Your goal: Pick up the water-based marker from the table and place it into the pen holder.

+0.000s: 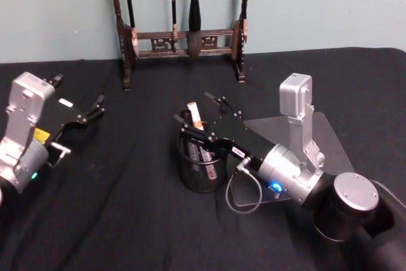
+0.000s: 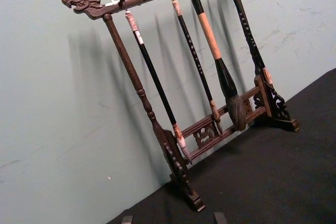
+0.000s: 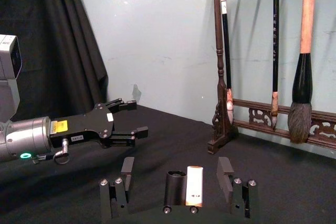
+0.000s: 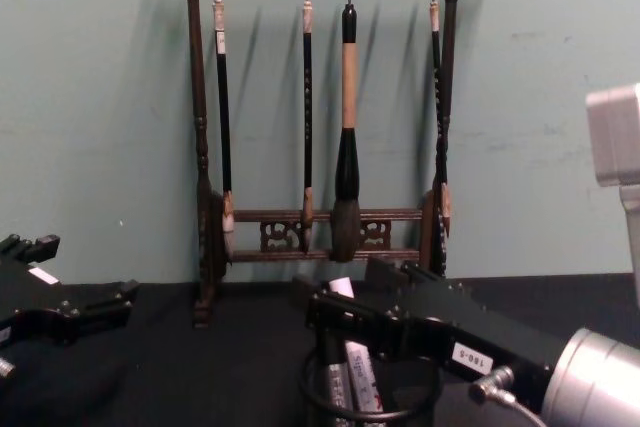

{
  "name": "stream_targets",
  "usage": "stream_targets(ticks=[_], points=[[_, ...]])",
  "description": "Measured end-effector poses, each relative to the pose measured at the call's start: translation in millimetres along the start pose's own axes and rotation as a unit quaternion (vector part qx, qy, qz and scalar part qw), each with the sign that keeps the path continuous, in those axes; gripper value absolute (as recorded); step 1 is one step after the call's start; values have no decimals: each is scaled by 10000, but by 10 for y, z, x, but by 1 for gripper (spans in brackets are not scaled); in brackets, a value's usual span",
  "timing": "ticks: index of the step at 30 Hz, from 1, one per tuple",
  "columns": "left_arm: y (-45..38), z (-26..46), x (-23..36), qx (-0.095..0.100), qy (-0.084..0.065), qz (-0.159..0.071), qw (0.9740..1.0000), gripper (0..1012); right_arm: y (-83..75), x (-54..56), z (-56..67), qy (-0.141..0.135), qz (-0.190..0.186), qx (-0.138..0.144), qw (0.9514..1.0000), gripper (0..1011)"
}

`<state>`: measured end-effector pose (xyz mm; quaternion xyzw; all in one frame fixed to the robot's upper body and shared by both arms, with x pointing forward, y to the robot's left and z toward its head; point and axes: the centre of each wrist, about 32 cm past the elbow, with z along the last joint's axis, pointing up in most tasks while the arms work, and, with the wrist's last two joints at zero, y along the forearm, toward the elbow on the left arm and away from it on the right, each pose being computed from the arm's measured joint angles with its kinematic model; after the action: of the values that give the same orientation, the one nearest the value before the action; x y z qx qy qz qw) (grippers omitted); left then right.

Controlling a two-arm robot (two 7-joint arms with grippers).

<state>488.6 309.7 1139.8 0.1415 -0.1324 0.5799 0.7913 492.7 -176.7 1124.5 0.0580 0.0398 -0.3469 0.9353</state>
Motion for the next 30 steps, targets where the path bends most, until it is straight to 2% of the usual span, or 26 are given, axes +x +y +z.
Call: stream_targets(ticks=[6, 11, 20, 22, 25, 30], points=[[0, 0, 0, 0, 0, 0, 10000, 1001, -2, 8, 8, 27, 9, 21, 10000, 1000], [0, 0, 0, 0, 0, 0, 10000, 1001, -37, 41, 95, -48, -56, 155, 9999, 1000], [0, 0, 0, 0, 0, 0, 10000, 1001, -234, 163, 274, -323, -632, 365, 9968, 1000], [0, 0, 0, 0, 0, 0, 10000, 1002, -342, 223, 315, -443, -983, 371, 9935, 1000], [0, 0, 0, 0, 0, 0, 10000, 1001, -422, 269, 330, -545, -1253, 342, 9900, 1000], [0, 0, 0, 0, 0, 0, 10000, 1001, -592, 350, 305, -687, -1791, 189, 9813, 1000]])
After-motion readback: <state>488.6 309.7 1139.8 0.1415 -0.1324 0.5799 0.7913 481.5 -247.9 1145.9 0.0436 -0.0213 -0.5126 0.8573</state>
